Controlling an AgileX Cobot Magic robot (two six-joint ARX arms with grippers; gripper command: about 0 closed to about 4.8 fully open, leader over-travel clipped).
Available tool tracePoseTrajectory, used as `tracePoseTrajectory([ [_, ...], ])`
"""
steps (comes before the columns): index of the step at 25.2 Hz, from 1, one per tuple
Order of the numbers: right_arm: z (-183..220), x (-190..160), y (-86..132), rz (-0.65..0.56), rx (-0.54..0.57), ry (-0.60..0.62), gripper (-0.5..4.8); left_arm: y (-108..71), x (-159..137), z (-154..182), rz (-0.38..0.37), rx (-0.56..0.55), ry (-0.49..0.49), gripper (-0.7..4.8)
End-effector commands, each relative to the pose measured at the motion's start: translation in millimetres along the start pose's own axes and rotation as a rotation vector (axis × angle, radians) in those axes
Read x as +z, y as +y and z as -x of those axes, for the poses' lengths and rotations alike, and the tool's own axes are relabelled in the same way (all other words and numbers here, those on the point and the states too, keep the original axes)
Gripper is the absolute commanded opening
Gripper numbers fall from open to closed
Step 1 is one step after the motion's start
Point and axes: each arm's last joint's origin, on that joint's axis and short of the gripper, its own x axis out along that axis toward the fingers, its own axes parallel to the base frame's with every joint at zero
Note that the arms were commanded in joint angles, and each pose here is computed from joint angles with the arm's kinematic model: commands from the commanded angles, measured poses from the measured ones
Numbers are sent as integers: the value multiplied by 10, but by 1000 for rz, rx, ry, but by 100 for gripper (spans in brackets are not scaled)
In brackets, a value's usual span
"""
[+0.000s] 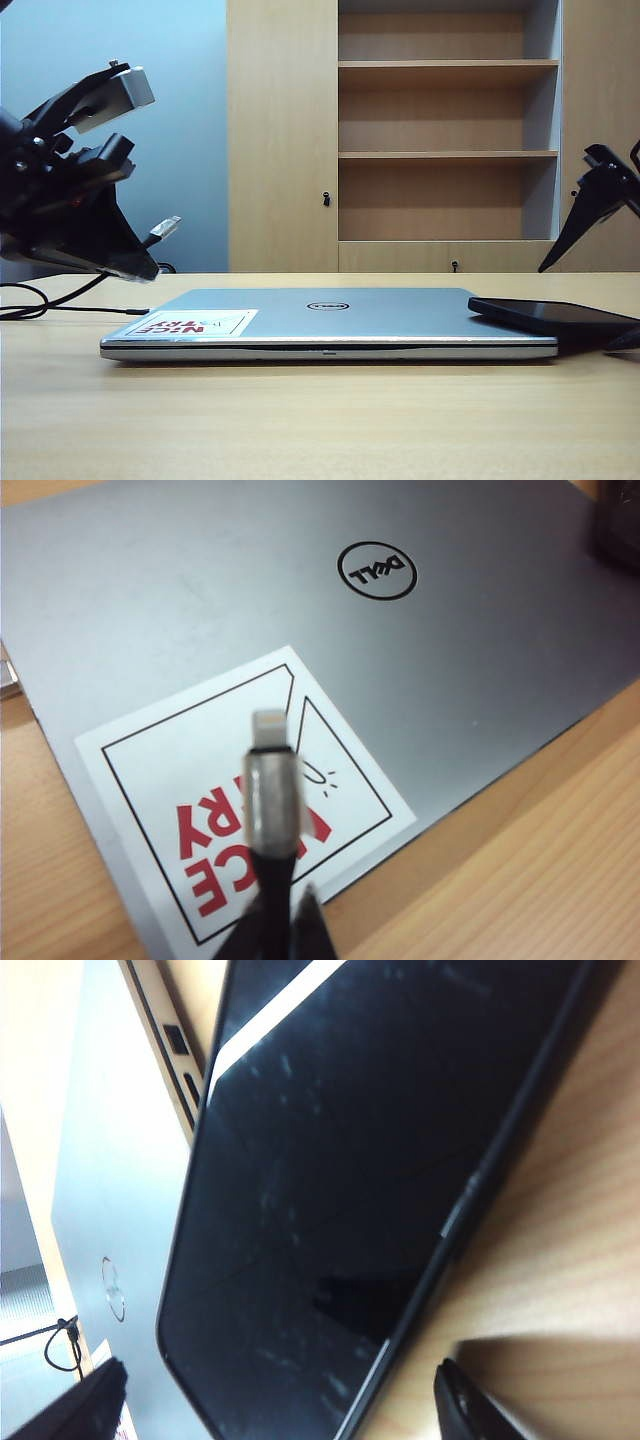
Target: Pick up the charging cable and the phone, plug the charging cable into the charging port on the phone, and finally place them back on the table.
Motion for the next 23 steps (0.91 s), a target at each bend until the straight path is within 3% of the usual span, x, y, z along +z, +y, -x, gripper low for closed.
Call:
tracePoseTrajectory([
  [1, -28, 21, 4, -3, 14, -5, 419, 0, 20, 2, -3, -2, -21, -6],
  [23, -134, 90, -30, -7, 10, -76, 421, 0, 21, 2, -3, -2, -22, -6],
])
